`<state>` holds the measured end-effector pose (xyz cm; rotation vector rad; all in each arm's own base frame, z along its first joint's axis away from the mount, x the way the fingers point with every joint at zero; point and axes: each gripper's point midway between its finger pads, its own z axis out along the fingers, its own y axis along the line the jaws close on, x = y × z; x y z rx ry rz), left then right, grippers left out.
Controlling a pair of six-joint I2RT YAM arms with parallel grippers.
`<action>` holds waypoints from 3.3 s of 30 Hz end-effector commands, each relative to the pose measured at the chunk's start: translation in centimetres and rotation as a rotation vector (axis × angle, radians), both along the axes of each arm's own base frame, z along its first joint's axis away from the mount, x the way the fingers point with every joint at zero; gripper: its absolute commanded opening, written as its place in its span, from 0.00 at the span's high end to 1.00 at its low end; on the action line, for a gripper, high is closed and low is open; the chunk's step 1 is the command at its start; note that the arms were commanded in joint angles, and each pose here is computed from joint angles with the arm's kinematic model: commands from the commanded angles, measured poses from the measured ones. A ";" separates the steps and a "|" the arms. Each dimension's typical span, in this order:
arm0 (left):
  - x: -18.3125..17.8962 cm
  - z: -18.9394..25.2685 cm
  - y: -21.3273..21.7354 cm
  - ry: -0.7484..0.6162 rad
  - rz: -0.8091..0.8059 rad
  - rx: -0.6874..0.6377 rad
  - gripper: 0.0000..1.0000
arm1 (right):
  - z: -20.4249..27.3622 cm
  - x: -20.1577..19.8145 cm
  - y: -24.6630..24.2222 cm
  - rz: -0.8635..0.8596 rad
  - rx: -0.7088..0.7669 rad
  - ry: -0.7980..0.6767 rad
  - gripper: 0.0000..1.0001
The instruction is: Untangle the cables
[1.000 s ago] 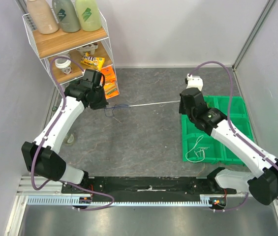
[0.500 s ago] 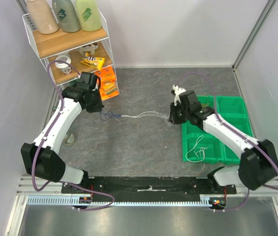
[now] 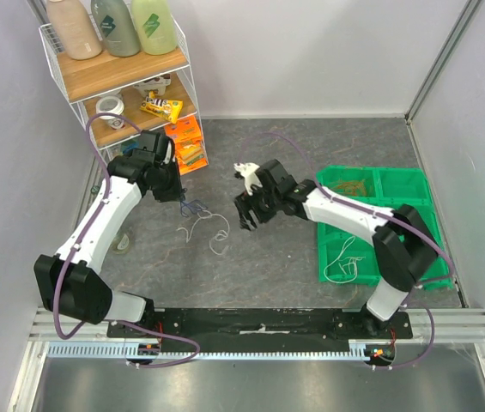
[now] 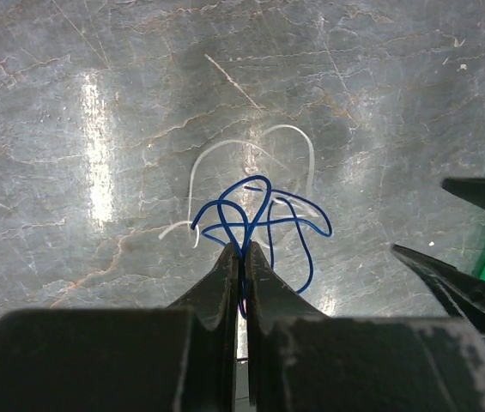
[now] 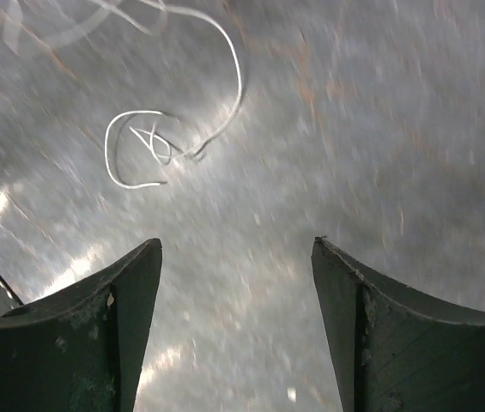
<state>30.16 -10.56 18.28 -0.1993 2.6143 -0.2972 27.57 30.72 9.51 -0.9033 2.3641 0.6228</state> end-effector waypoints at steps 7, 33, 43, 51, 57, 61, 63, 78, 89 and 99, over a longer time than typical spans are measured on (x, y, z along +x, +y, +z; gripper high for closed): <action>-0.1 1.6 -0.4 -0.066 -0.036 -0.032 0.99 | 5.0 2.7 10.9 0.093 0.300 -0.266 0.25; -0.2 2.0 -0.9 -0.044 -0.036 -0.053 0.98 | 1.3 4.1 15.0 0.095 0.548 -0.431 0.47; -0.5 1.6 -0.7 -0.036 -0.033 -0.046 0.98 | 1.7 5.1 16.2 0.091 0.558 -0.451 0.55; -0.4 1.6 -0.3 -0.040 -0.017 -0.031 0.98 | 1.9 4.7 16.8 0.105 0.571 -0.423 0.90; 0.0 1.1 2.5 -0.051 0.106 0.095 0.98 | 4.4 5.9 12.2 -0.093 0.479 -0.477 1.00; -0.1 0.2 4.9 -0.032 0.214 0.199 0.98 | 7.4 6.5 7.2 -0.273 0.399 -0.498 1.00; -0.3 -0.4 6.0 -0.014 0.257 0.250 0.98 | 9.1 6.4 4.5 -0.366 0.367 -0.505 1.00; -1.8 -8.3 5.7 0.184 0.208 0.285 0.98 | 30.5 6.5 -16.8 -0.939 0.267 -0.798 1.00; -1.4 -9.8 4.5 0.225 0.150 0.250 0.98 | 41.0 4.5 -26.6 -1.185 0.174 -0.934 1.00; -0.7 -9.3 3.4 0.200 0.090 0.204 0.98 | 41.2 4.6 -32.7 -1.364 -0.041 -0.899 1.00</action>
